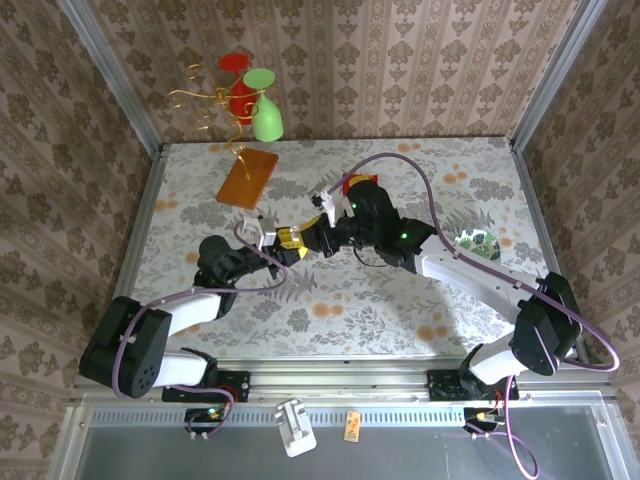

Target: Insert wireless bluetooth earbuds into charging case

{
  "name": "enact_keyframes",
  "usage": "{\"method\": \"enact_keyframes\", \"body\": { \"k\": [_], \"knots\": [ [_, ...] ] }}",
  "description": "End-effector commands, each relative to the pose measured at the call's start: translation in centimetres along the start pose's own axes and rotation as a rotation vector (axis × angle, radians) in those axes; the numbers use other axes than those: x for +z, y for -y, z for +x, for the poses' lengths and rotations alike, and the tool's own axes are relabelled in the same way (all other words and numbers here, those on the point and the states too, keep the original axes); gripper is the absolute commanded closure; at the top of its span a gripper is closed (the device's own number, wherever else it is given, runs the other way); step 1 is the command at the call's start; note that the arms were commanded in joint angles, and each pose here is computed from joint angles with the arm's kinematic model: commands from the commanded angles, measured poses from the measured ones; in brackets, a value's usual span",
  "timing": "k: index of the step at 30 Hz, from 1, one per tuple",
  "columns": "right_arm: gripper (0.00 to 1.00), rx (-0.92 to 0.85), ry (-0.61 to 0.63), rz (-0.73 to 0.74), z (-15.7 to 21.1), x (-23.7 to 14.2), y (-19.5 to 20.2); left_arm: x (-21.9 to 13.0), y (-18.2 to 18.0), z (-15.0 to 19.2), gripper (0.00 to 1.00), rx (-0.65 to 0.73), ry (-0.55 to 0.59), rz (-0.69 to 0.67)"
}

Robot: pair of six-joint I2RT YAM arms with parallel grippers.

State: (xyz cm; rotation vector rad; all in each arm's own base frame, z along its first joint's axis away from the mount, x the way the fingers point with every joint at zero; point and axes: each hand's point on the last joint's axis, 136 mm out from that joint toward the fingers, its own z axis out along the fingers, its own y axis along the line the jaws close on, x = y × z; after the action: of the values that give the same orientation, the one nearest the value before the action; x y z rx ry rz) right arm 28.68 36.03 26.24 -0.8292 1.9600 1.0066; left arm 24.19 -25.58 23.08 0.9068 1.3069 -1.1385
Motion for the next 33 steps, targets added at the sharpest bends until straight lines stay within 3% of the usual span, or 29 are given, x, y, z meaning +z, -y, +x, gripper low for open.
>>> {"method": "enact_keyframes", "body": {
  "k": [1,4,10,18,23,29,33],
  "knots": [
    [0.82,-0.014,-0.110,-0.092,2.6,0.3,-1.5,0.3,1.6,-5.0,0.91,0.120,0.107,0.083],
    [0.82,-0.013,-0.130,-0.097,2.8,0.5,-1.5,0.4,1.8,-5.2,0.91,0.132,0.110,0.089],
    [0.77,0.049,-0.185,0.064,3.4,0.9,1.3,0.2,1.5,-5.3,0.91,0.191,0.121,0.054],
    [0.75,0.092,-0.131,0.172,1.7,0.1,2.6,0.5,1.3,-4.8,0.91,0.185,0.110,0.060],
    [0.65,0.094,-0.103,0.190,0.4,-0.4,2.5,0.6,1.3,-4.7,0.91,0.189,0.107,0.062],
    [0.60,0.090,-0.070,0.197,-0.6,-1.4,2.1,0.6,1.1,-4.2,0.91,0.187,0.099,0.057],
    [0.50,0.086,-0.042,0.215,-1.4,-2.4,2.0,0.7,0.9,-3.9,0.91,0.191,0.090,0.050]
  ]
}}
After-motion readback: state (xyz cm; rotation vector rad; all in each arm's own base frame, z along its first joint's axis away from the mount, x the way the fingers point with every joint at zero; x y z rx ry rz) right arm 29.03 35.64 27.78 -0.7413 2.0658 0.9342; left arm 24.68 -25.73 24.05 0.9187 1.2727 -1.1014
